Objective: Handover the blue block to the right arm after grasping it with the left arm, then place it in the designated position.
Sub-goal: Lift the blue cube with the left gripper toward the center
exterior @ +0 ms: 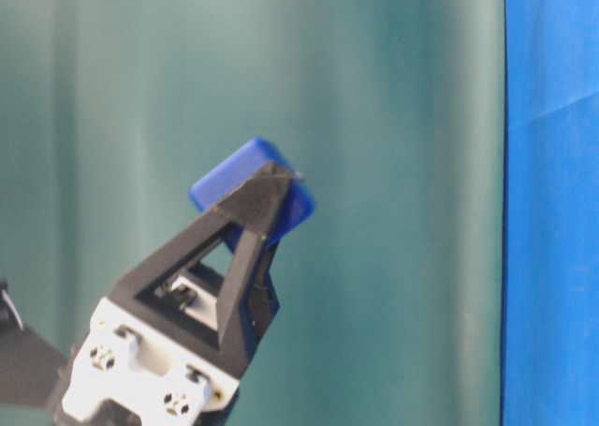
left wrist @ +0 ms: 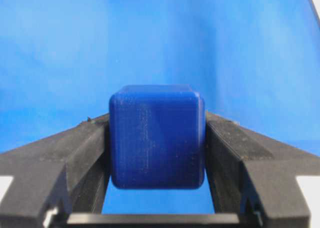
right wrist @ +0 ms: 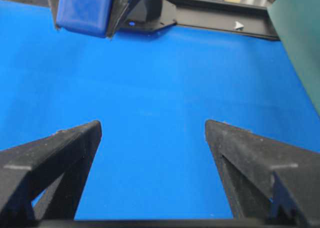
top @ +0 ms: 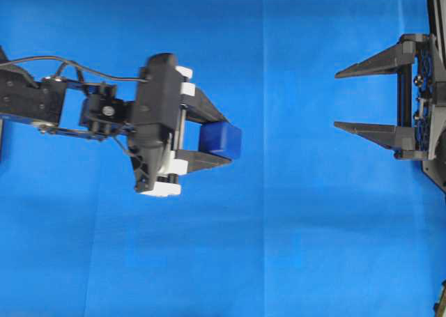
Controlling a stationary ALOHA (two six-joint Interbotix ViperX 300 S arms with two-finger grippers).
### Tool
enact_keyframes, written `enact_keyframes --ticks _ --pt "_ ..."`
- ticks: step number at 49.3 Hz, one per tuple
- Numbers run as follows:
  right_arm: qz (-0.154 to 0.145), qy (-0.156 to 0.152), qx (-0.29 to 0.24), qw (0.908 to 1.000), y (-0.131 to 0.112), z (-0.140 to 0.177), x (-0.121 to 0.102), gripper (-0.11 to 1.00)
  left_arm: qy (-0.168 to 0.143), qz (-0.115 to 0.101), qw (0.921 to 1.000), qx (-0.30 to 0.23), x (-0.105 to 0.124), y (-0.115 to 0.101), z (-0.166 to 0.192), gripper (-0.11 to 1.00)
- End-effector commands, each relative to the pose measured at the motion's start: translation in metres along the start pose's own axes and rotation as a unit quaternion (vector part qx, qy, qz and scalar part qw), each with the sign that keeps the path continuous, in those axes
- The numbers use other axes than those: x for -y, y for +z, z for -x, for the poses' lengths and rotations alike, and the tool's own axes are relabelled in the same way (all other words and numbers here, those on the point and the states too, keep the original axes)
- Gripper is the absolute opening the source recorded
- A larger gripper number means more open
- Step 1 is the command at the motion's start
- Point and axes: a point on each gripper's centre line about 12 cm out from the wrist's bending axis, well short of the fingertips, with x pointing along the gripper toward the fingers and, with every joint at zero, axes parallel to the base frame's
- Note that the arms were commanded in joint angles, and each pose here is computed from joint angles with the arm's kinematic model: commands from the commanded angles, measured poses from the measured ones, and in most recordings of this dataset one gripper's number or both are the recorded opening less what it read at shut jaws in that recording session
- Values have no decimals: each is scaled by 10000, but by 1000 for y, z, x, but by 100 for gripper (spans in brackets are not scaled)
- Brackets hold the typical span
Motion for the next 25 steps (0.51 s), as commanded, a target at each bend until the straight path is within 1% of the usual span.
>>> enact_keyframes --ticks 1,10,16,25 --pt "0 2 184 9998 13 -2 0 96 -6 -6 9983 582 -2 11 15 46" --pt "0 -4 223 9998 15 -3 0 96 31 36 9938 1111 -7 3 25 46" --pt "0 -4 230 9997 15 -3 0 96 77 55 9935 1135 -11 -3 26 46" --pt "0 3 222 9998 14 -2 0 97 92 59 9934 1143 -12 -3 26 46"
